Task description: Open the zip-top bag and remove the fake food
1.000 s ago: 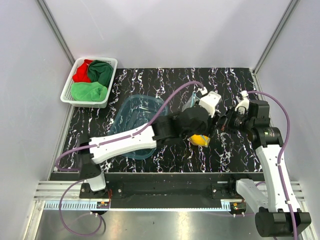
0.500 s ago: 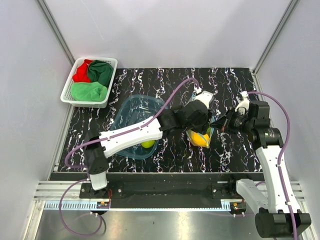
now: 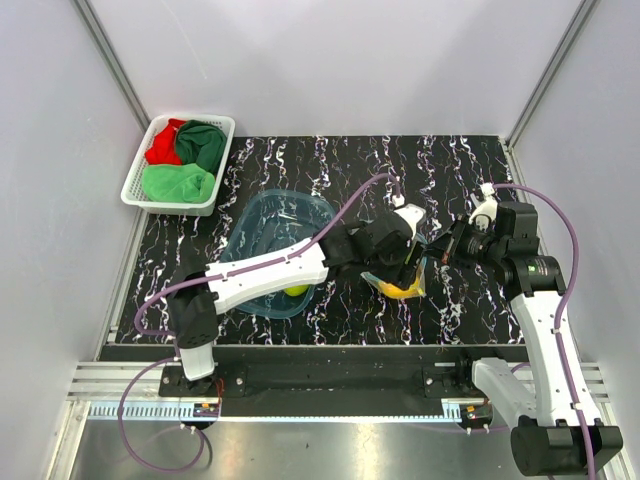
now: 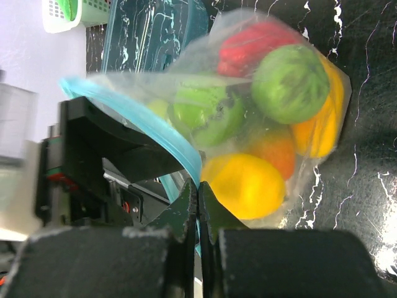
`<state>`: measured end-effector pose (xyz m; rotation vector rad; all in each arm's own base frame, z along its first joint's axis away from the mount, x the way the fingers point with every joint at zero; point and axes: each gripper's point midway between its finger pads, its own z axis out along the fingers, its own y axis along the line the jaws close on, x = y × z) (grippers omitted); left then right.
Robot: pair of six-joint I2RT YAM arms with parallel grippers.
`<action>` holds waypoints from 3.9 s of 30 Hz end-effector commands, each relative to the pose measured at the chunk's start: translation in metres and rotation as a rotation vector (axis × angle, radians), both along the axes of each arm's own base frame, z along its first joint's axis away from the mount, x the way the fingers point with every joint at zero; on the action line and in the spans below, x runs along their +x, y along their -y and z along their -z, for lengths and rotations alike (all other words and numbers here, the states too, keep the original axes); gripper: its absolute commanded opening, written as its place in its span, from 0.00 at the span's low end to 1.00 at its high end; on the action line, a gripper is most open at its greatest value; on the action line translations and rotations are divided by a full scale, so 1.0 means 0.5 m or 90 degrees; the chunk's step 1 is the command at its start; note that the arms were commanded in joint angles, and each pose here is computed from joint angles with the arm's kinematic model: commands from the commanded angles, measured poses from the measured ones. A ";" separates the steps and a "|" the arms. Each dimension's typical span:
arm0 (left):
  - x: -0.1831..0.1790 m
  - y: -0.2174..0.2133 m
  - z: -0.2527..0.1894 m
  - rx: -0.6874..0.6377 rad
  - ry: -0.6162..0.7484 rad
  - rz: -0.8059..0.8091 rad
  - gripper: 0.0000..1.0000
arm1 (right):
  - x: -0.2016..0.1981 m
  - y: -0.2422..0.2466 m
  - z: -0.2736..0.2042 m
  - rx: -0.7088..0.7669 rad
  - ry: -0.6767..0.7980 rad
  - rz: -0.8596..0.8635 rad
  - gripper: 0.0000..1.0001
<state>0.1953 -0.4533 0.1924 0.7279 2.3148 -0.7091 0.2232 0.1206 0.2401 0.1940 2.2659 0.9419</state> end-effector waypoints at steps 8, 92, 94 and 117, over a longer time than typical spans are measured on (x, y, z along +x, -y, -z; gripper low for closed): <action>-0.053 0.006 0.089 0.032 -0.035 0.064 0.73 | -0.007 -0.010 -0.008 0.007 0.018 -0.018 0.00; 0.174 -0.504 0.002 -0.029 0.118 -0.427 0.03 | -0.032 0.005 0.027 -0.024 0.001 0.001 0.00; 0.209 -0.484 0.049 0.005 0.088 -0.407 0.04 | -0.032 0.005 0.029 -0.024 -0.002 0.002 0.00; 0.248 -0.419 0.111 0.033 0.014 -0.370 0.84 | -0.030 0.003 0.027 -0.025 -0.002 -0.006 0.00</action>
